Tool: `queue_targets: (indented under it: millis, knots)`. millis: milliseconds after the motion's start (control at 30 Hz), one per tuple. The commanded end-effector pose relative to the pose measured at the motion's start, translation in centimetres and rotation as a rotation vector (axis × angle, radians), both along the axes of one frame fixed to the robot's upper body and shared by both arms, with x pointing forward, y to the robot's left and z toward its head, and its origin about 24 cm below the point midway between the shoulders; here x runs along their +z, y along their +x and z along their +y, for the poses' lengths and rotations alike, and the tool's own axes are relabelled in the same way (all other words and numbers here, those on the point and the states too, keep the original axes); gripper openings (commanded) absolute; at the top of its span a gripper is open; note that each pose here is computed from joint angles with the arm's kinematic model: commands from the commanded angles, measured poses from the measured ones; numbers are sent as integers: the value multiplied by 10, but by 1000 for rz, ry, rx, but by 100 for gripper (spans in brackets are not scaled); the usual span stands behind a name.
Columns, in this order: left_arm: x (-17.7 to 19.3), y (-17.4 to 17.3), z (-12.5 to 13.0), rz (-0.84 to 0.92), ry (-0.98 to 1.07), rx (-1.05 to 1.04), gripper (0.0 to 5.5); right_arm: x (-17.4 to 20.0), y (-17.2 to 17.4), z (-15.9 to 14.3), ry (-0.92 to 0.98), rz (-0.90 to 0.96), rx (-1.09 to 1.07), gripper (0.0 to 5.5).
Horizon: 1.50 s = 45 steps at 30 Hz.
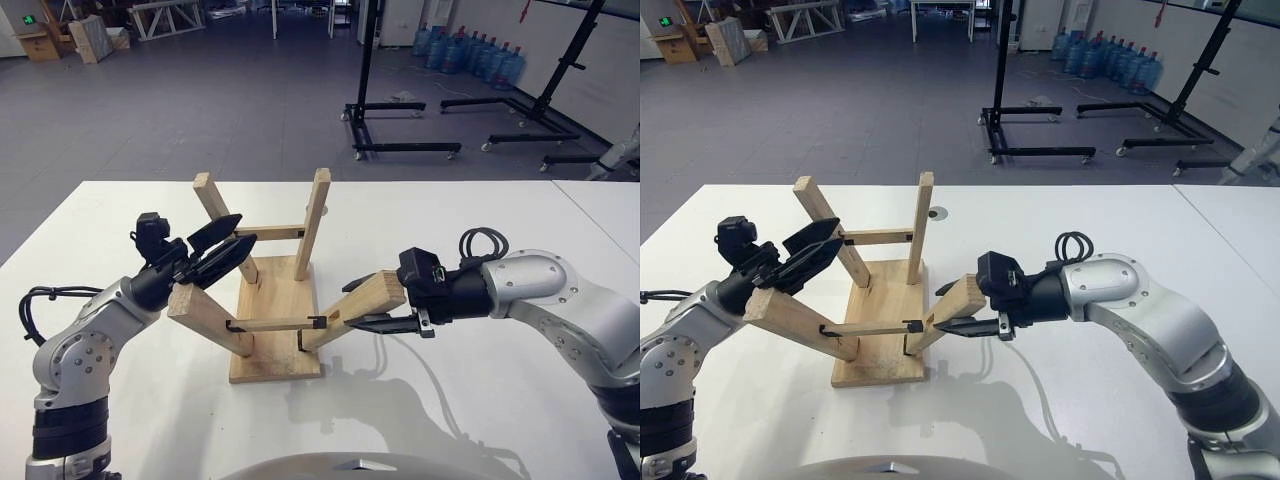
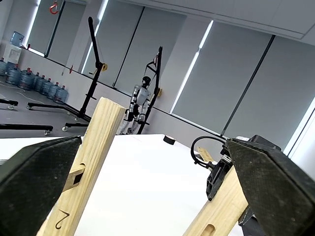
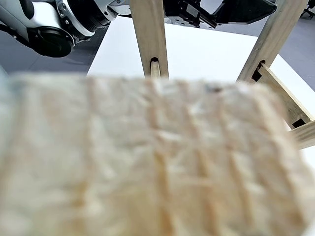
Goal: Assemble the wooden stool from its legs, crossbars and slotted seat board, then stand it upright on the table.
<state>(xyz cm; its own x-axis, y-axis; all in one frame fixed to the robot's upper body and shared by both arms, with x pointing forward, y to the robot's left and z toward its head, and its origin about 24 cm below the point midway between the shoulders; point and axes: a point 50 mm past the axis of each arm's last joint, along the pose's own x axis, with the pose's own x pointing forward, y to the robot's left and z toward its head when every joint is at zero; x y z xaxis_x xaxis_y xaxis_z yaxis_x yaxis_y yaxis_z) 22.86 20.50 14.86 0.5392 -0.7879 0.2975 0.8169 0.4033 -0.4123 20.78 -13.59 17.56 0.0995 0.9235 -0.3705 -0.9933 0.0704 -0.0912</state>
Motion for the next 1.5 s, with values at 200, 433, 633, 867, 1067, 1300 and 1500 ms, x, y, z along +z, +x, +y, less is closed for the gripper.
queue_targets:
  millis: [200, 433, 633, 867, 1067, 1300, 1500]
  knots:
    - [4, -2, 1, -22, 2, 19, 540, -13, 3, -3, -89, 40, -59, 204]
    - [3, -1, -5, -27, -13, 22, 540, -13, 7, 7, -95, 48, -27, 204]
    - [48, -3, 22, -213, -18, 118, 540, -15, 6, -2, -115, 65, -40, 204]
    - [56, -34, 24, -199, -86, 70, 540, -11, 4, -10, -135, 73, -39, 204]
    - [8, -40, 6, 14, -14, 32, 540, -9, 4, -11, -136, 71, -32, 204]
    - [-10, -34, 9, 62, 26, 55, 540, -7, 4, -3, -59, 34, -17, 204]
    - [-15, -31, 9, 84, 39, 43, 540, -15, 4, 5, 31, 33, -50, 204]
